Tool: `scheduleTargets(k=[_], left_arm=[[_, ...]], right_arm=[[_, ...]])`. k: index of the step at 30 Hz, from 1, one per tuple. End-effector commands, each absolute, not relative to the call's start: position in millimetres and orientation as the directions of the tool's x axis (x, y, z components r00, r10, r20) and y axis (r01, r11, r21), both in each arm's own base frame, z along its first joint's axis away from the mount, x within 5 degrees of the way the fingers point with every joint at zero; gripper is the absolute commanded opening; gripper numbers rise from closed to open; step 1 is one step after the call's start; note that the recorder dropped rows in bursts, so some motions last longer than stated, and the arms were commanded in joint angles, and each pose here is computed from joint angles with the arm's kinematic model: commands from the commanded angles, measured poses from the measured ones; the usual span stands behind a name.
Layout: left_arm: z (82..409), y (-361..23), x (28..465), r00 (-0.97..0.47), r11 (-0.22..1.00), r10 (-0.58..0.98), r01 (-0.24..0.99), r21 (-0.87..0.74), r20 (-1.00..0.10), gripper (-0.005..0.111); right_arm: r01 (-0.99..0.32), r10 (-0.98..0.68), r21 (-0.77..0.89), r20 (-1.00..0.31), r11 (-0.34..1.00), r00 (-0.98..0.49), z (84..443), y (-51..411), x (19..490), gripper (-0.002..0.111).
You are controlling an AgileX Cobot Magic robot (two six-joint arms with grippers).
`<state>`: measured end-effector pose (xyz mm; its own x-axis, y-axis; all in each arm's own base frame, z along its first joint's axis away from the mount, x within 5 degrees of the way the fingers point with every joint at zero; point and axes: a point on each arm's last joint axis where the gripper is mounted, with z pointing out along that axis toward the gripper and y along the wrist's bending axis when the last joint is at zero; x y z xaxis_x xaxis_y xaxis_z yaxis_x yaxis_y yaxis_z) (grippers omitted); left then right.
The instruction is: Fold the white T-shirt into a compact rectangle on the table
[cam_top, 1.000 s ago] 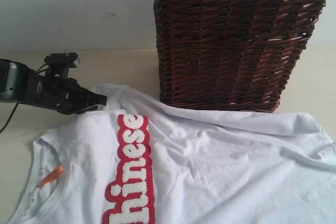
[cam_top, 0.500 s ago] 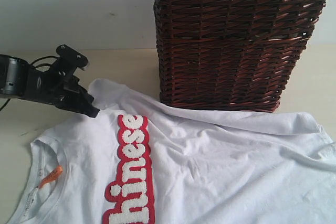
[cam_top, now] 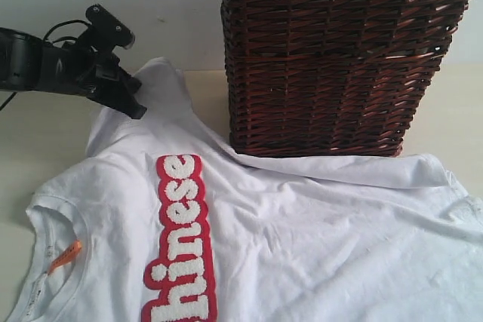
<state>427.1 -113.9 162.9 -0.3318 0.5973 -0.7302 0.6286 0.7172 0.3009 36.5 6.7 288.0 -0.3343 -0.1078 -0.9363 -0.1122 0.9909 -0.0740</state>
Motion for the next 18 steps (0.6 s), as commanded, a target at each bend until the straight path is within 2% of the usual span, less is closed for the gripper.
scheduleTargets(k=[1, 3, 5, 9, 10, 12, 15, 18], left_arm=[[166, -108, 431, -0.349, 0.736, 0.616, 0.576, 0.357, -0.707, 0.004], [166, -102, 433, -0.374, 0.750, 0.624, 0.532, 0.392, -0.686, 0.013], [166, -98, 434, -0.389, 0.752, 0.638, 0.500, 0.430, -0.664, 0.029], [166, -93, 435, -0.413, 0.764, 0.635, 0.462, 0.450, -0.653, 0.080], [166, -93, 435, -0.427, 0.782, 0.613, 0.451, 0.431, -0.665, 0.090], [161, -92, 432, -0.464, 0.811, 0.574, 0.436, 0.390, -0.674, 0.103], [155, -90, 418, -0.521, 0.851, 0.513, 0.415, 0.324, -0.681, 0.104], [171, -82, 374, -0.602, 0.929, 0.346, 0.329, 0.171, -0.720, 0.104]], right_arm=[[-0.109, -0.101, -0.069, -0.942, 0.992, -0.321, 288, 7, 36, 0.000], [-0.109, -0.101, -0.069, -0.942, 0.992, -0.321, 288, 7, 36, 0.000], [-0.109, -0.101, -0.069, -0.942, 0.992, -0.321, 288, 7, 36, 0.000], [-0.109, -0.101, -0.069, -0.942, 0.992, -0.321, 288, 7, 36, 0.000], [-0.109, -0.101, -0.069, -0.942, 0.992, -0.321, 288, 7, 36, 0.000], [-0.109, -0.101, -0.069, -0.942, 0.992, -0.321, 288, 7, 36, 0.000], [-0.109, -0.101, -0.069, -0.942, 0.992, -0.321, 288, 7, 36, 0.000], [-0.109, -0.101, -0.069, -0.942, 0.992, -0.321, 288, 7, 36, 0.000]])
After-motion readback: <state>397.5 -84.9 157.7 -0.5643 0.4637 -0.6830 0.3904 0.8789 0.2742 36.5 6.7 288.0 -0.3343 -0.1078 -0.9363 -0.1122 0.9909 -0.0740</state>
